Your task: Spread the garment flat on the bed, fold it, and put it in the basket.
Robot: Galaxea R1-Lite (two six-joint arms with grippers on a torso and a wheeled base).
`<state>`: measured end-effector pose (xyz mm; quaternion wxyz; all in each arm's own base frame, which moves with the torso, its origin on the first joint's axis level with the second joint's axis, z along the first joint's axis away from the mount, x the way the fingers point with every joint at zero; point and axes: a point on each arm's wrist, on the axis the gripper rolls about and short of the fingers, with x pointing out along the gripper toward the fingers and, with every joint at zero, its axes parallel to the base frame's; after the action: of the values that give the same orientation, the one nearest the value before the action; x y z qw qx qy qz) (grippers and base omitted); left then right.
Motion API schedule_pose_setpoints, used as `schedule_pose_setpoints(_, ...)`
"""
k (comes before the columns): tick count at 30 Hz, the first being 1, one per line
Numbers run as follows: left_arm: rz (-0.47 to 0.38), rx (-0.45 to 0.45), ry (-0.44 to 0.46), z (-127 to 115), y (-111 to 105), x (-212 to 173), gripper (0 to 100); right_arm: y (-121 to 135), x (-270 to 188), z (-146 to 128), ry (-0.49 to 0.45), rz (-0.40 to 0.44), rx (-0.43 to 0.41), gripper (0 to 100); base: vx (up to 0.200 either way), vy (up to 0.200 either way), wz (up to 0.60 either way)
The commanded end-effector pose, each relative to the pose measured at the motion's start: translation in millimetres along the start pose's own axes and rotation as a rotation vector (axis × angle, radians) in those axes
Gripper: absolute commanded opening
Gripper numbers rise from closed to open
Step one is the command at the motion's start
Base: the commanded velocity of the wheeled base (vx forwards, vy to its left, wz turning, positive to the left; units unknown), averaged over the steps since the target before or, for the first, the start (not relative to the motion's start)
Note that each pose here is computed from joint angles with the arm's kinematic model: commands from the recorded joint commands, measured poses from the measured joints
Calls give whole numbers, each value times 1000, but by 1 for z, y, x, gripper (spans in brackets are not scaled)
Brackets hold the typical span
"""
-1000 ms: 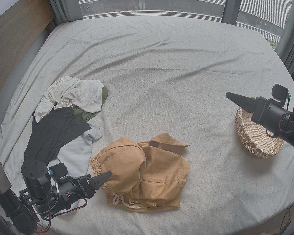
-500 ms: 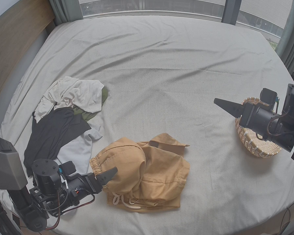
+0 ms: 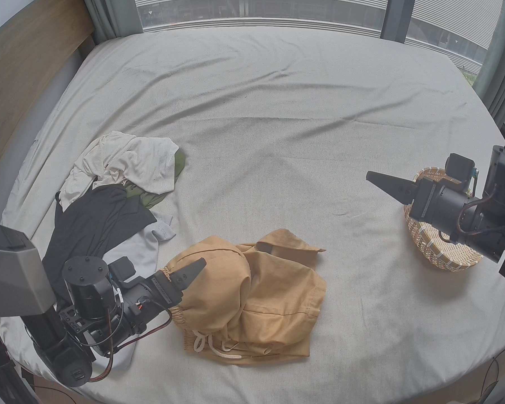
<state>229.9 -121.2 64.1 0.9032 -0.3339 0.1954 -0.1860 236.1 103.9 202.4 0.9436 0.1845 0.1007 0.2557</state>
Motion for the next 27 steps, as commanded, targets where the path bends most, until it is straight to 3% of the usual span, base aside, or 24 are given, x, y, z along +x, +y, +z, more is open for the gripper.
schedule_pose_setpoints(1, -1, -5, -7, 1, 0, 3, 100, 1, -2, 1, -6, 1, -1, 100, 0, 0, 0)
schedule_pose_setpoints(12, 4, -9, -1, 0, 2, 5, 100, 0, -2, -1, 1, 2, 1, 100, 0, 0, 0)
schedule_pose_setpoints(13, 5, -10, 0, -1, 2, 5, 0, 0, -2, -1, 1, 0, 2, 100, 0, 0, 0)
schedule_pose_setpoints(27, -36, -18, -34, 8, -7, 0, 0, -2, -5, -8, 26, -4, 5, 100, 0, 0, 0)
